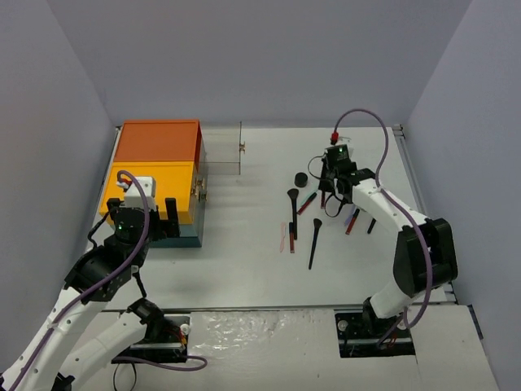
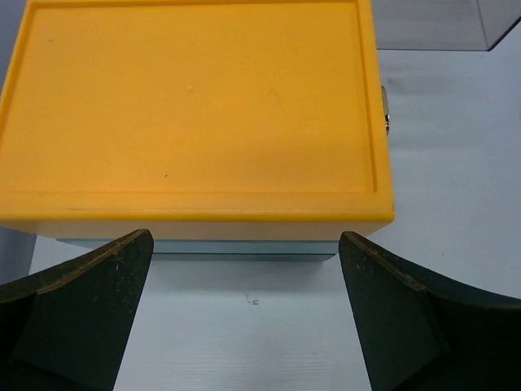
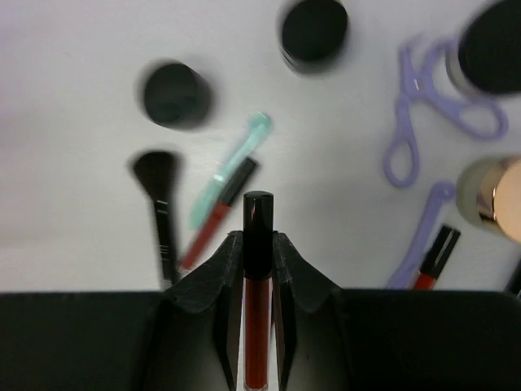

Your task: Organize the makeup

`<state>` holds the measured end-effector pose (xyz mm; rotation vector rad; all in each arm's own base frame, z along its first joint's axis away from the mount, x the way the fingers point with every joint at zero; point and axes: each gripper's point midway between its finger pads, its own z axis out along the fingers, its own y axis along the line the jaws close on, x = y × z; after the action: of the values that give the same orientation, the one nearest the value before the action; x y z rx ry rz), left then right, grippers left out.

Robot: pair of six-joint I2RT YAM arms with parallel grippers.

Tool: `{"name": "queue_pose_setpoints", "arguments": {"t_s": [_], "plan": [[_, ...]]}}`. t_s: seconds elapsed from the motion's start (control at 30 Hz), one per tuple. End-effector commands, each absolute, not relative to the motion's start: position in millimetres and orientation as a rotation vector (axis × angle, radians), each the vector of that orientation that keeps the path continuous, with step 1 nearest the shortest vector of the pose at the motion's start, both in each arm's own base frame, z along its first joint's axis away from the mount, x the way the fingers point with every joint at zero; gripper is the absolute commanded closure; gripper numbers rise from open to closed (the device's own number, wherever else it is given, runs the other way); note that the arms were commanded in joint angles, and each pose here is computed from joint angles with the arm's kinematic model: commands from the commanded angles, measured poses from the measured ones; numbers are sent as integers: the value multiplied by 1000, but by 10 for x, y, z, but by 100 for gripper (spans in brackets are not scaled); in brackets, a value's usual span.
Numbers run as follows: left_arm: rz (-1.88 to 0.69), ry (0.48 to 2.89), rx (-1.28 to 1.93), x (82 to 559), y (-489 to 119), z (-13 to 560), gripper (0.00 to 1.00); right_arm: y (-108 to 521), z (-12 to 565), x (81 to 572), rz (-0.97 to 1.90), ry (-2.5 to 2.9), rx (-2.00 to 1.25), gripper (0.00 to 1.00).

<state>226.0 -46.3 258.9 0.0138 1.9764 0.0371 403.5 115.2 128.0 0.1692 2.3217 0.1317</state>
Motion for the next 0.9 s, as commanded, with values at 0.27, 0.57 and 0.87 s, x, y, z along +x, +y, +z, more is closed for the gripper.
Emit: {"name": "queue_pose_setpoints", "arguments": {"t_s": [0.27,0.57,0.87], "plan": [[-99,1961,14,2462,-768,3052,3,3335,4029,4516,718,1664,-224,100],[-127,2006,-17,2372,-765,2985,3,4115,3906,4844,867,1583,-217,98],[-138,2021,-41,2265,-715,2876,3,4160,3639,5051,789,1572,-183,59]]}}
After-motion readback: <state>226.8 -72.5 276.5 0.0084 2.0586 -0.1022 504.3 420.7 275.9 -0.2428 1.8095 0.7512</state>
